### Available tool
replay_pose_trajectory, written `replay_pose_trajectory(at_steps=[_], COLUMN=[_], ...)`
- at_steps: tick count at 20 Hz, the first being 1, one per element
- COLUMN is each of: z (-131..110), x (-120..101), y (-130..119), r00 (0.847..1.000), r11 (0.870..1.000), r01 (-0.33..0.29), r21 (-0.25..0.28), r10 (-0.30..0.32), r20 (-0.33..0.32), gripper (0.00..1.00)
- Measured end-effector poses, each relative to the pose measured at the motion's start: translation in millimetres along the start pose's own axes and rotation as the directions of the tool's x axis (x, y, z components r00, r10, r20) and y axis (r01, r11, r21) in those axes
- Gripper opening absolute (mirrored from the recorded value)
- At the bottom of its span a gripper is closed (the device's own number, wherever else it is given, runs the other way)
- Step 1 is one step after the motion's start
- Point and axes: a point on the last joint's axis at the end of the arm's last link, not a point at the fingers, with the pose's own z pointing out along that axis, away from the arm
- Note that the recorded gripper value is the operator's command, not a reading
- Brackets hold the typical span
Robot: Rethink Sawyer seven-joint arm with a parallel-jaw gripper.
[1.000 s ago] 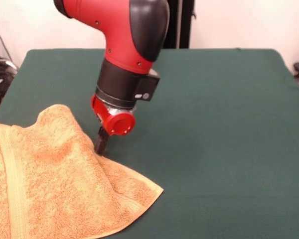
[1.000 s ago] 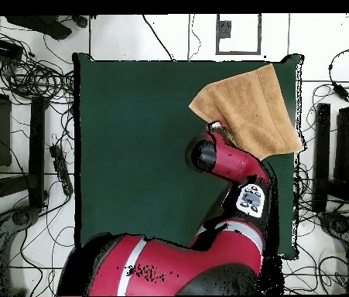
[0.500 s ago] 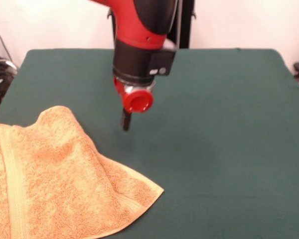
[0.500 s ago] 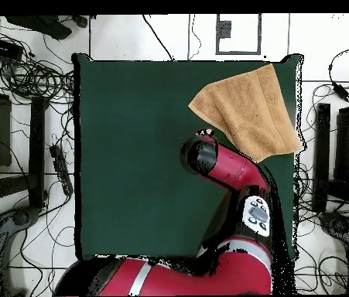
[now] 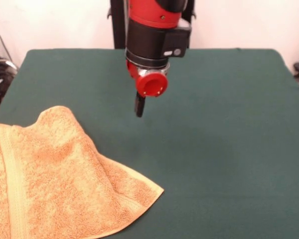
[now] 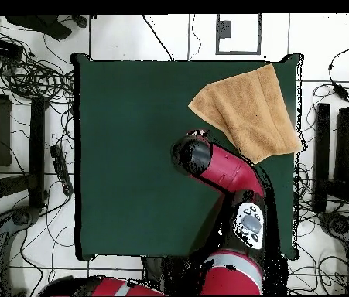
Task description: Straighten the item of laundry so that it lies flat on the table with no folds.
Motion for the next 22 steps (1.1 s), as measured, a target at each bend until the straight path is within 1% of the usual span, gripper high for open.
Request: replay_pose_trajectory(at_steps=[2,3,6,7,11,13,14,19,22], z=[4,12,25,31,48,59,76,91,93], x=[0,-1,-3,-4,-6,-7,-10,-9,-9], y=[1,3,8,10,12,10,0,-11,-11], r00=[0.999,0.992,0.973,0.963,0.941,0.932,0.922,0.922,0.92], r11=[1.0,0.998,0.993,0.99,0.983,0.982,0.985,0.99,0.99], r01=[0.016,0.035,0.063,0.073,0.08,0.079,0.074,0.063,0.064], r21=[-0.017,-0.045,-0.102,-0.124,-0.164,-0.171,-0.154,-0.128,-0.128], r10=[-0.016,-0.03,-0.039,-0.038,-0.02,-0.012,-0.009,-0.009,-0.009], r20=[0.05,0.12,0.228,0.268,0.337,0.362,0.386,0.386,0.391], gripper=[0.0,0.0,0.0,0.0,0.0,0.0,1.0,1.0,1.0])
